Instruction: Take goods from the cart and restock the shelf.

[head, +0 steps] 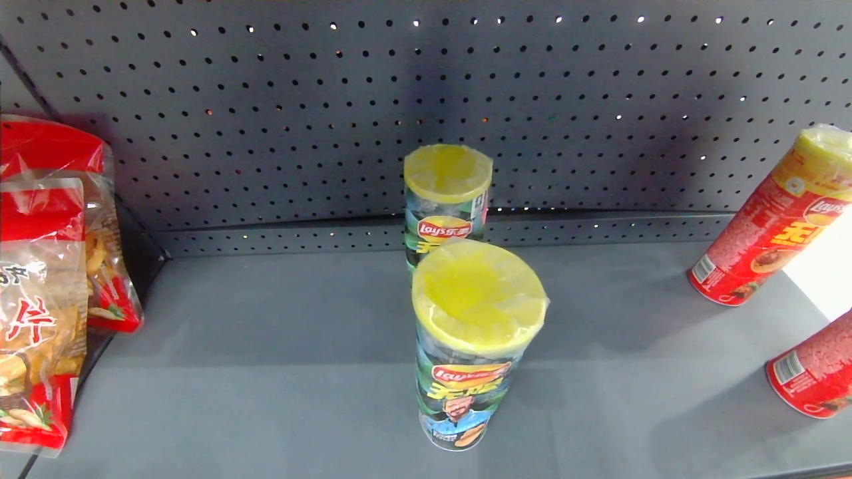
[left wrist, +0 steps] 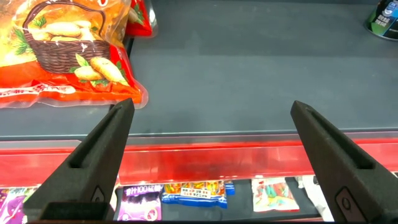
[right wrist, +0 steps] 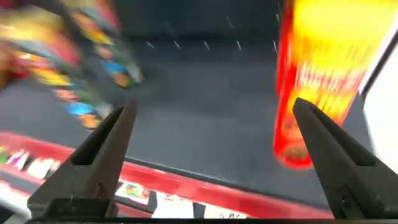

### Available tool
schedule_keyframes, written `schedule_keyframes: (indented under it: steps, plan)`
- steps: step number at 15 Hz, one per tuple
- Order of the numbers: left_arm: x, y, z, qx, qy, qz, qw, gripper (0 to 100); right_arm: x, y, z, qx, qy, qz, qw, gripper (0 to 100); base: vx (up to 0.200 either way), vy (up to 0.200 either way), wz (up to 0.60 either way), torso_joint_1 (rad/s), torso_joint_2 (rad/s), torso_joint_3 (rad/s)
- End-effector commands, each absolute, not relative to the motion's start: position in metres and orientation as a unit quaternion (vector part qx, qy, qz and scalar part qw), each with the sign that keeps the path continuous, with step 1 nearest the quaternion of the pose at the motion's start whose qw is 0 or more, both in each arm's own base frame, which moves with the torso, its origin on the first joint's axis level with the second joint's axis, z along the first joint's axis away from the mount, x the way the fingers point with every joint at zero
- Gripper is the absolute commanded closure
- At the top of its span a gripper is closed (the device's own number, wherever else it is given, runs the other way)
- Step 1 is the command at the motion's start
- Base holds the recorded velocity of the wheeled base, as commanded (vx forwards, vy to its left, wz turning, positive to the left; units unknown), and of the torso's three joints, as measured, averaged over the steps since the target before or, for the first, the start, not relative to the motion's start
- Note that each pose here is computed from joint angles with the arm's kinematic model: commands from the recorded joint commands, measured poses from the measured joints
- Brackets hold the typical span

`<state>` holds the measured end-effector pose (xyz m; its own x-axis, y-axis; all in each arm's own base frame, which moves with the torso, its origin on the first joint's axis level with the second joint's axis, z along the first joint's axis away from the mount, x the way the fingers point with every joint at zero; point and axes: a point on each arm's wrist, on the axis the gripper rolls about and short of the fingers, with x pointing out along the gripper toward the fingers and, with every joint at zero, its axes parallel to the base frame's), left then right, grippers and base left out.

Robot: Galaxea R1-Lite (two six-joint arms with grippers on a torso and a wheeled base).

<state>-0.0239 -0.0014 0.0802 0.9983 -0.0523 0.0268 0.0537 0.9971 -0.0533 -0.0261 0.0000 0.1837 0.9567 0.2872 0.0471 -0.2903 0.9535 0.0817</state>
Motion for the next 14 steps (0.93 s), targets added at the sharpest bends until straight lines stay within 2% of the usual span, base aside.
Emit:
schedule_keyframes:
  steps: [1,3,5,9,11,14]
  plan:
    - [-0.024,-0.001,0.08,-0.027,-0.012,-0.026,0.999,0,-0.016,0.002,0.124,0.033,0.044,0.104,0.993,0,0.0,0.0,0.0,0.0,0.0,0.0]
    - [-0.024,-0.001,0.08,-0.027,-0.012,-0.026,0.999,0,-0.028,0.004,0.103,0.021,0.09,0.07,0.993,0,0.0,0.0,0.0,0.0,0.0,0.0]
    - [-0.024,-0.001,0.08,-0.027,-0.012,-0.026,0.999,0,-0.035,0.003,0.09,0.017,0.072,0.066,0.995,0,0.0,0.0,0.0,0.0,0.0,0.0]
    - [-0.024,-0.001,0.08,-0.027,-0.012,-0.026,0.999,0,-0.034,0.001,0.087,0.02,0.047,0.031,0.998,0,0.0,0.0,0.0,0.0,0.0,0.0]
    - [-0.024,-0.001,0.08,-0.027,-0.012,-0.026,0.999,0,-0.023,-0.001,0.084,0.032,-0.041,-0.016,0.999,0,0.0,0.0,0.0,0.0,0.0,0.0]
    - [-0.024,-0.001,0.08,-0.027,-0.012,-0.026,0.999,0,-0.023,-0.001,0.084,0.038,-0.043,-0.023,0.998,0,0.0,0.0,0.0,0.0,0.0,0.0]
